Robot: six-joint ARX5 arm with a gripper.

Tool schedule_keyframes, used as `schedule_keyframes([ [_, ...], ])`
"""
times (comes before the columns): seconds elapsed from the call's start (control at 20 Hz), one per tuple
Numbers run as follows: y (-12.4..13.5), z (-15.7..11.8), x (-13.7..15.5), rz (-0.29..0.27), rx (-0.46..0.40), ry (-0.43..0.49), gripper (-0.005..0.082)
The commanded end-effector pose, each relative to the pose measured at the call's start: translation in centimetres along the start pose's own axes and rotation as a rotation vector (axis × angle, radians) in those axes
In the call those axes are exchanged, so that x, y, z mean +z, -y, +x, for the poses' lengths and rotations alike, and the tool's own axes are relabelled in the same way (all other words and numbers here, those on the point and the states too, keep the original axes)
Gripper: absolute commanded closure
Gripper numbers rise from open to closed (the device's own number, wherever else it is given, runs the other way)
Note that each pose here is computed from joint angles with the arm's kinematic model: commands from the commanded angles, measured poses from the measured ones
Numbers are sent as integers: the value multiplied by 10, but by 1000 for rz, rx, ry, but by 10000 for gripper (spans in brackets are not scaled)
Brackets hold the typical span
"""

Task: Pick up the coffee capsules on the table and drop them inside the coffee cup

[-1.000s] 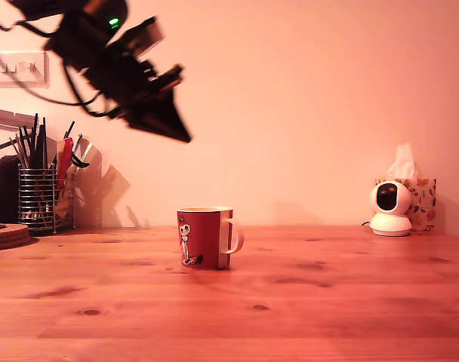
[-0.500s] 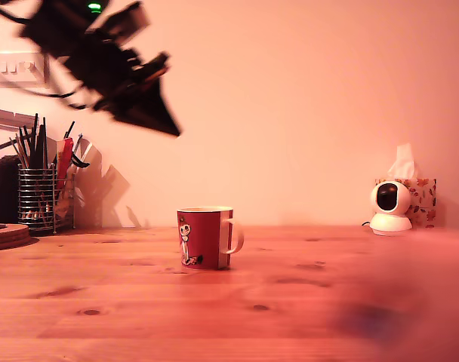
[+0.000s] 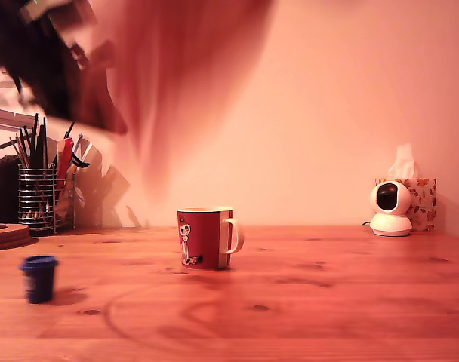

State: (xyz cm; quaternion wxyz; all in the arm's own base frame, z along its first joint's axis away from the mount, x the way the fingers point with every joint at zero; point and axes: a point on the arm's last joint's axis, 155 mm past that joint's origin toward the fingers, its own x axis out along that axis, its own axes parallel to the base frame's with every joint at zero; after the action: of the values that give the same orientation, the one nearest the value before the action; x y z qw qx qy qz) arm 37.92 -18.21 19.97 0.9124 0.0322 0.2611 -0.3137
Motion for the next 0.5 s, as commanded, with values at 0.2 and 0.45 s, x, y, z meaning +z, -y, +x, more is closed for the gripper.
schedule_keyframes([
  [0.2, 1, -23, -24, -25, 24, 24, 788],
  [0.45, 6, -43, -19, -23, 42, 176, 788],
])
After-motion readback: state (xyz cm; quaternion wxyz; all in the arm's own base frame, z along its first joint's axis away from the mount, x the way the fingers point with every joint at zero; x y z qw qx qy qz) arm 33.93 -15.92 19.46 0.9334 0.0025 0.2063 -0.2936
